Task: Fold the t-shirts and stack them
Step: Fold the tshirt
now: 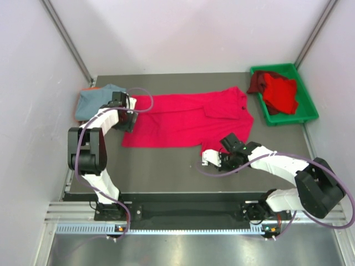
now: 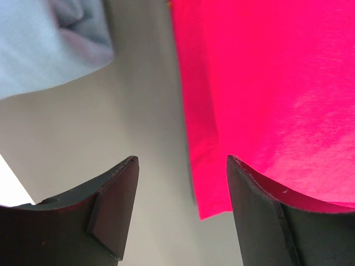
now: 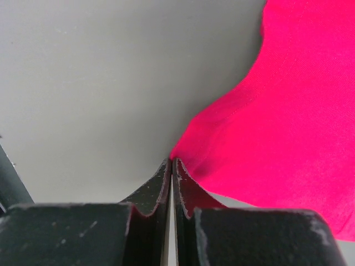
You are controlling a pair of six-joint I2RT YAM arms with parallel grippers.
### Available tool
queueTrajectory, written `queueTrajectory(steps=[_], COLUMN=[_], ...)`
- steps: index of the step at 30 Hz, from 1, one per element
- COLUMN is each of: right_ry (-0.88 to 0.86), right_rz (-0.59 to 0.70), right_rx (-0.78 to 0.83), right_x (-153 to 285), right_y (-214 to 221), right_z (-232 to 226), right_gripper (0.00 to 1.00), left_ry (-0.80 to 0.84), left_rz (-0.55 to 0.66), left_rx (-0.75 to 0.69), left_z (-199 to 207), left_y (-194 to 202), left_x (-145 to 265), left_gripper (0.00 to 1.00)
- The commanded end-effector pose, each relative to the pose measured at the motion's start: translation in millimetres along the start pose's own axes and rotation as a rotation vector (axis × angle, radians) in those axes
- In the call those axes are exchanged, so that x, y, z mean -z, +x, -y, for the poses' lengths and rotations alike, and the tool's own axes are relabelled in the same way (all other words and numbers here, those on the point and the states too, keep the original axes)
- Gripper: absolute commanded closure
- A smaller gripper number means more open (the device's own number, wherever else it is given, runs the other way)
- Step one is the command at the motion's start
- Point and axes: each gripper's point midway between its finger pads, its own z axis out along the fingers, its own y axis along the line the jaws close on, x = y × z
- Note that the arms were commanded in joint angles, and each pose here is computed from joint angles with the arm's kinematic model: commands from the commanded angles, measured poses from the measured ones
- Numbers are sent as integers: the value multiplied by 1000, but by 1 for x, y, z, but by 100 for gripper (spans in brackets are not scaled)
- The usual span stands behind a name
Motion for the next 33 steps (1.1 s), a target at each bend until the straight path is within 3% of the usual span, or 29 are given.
queueTrajectory(steps=[1, 7, 19, 24, 27, 28, 30, 33], right_ry=[24, 64, 124, 131, 131, 134, 141, 172], right_rz=[-12, 7, 35, 36, 38, 39, 39, 39], right_rx=[7, -38, -57, -59, -65, -68, -75, -103], right_x=[4, 20, 23, 24, 23, 23, 24, 27], right_y=[0, -6, -15, -15, -14, -14, -13, -11], right_z=[5, 18, 41, 42, 41, 41, 43, 50], right_gripper=[100, 100, 100, 100, 100, 100, 100, 100], left_ry=[-35, 152, 298, 314, 324, 326, 333, 348], left_rz=[21, -107, -255, -285, -296, -293, -296, -294], left_rx=[103, 297, 334, 334, 319, 315, 310, 301], left_z=[-26, -15, 11, 13, 14, 14, 14, 15], left_y=[-3, 24, 55, 59, 62, 61, 62, 63], left_x=[12, 11, 5, 4, 7, 8, 12, 18], left_gripper=[30, 39, 42, 48, 62, 77, 92, 100])
